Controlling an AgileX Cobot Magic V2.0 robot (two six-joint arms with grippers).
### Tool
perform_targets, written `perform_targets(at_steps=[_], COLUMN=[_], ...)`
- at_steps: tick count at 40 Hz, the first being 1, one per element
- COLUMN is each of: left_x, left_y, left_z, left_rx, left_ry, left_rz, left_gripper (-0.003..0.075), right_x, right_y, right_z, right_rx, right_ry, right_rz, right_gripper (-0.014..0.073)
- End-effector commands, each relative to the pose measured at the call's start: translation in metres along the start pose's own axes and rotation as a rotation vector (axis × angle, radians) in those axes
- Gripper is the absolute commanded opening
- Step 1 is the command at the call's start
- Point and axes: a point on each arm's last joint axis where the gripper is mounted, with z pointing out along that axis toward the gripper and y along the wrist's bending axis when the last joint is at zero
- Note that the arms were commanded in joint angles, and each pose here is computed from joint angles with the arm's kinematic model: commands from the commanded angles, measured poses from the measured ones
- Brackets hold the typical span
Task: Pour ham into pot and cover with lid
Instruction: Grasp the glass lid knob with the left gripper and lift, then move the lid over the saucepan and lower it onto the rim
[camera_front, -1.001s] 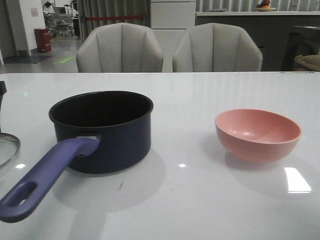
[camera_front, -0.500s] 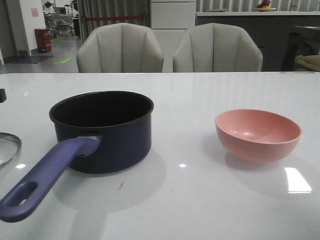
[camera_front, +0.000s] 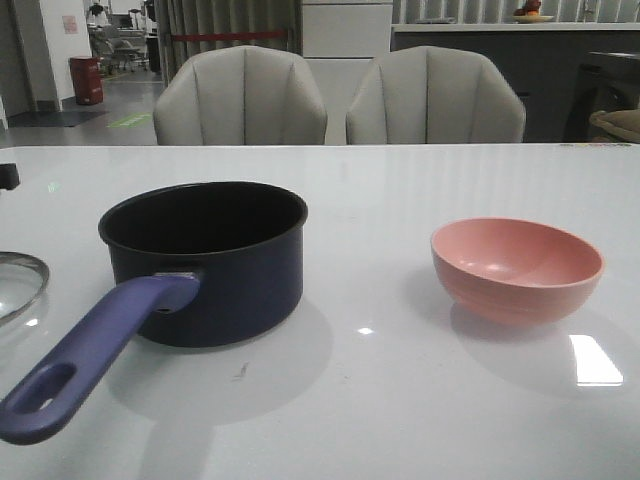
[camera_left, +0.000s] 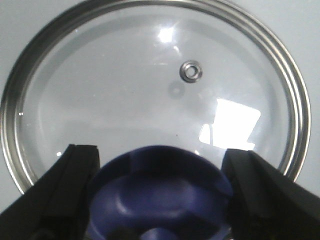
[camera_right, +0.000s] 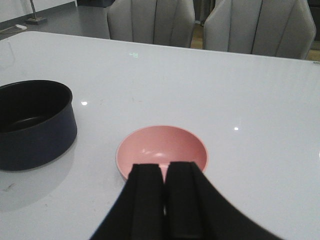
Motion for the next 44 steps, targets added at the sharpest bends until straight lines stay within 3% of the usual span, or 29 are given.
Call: perform_targets(at_steps=[1,11,22,32,44], left_x=[-0.003,-0.004,0.014,0.044,0.079], left_y=[-0.006,-0.024,-0.087,-0.150,-0.194], left_z=[-0.050,-0.109,-0.167,-0.162,-0.155], left_rx=[0.034,0.063,0.114,0.142,0.172], left_ry=[-0.124,-0.274,-0.406,-0.391,-0.358], left_rz=[0.020,0.101,0.308,0.552,0.687], left_gripper=[0.0206,0.0206,0.0206,0.0206,0.0206], right_x=[-0.015,-0.015,-0.015,-0.015,-0.015], right_y=[-0.002,-0.002,-0.002,-0.002,-0.002], right_z=[-0.002,-0.002,-0.002,-0.002,-0.002], right_rx=[0.022,0.022,0.022,0.022,0.022], right_ry=[-0.092,-0.092,-0.092,-0.092,-0.092], right_rz=[-0.003,-0.003,-0.003,-0.003,-0.003], right_gripper=[0.0148,0.0148,0.0148,0.0148,0.0148])
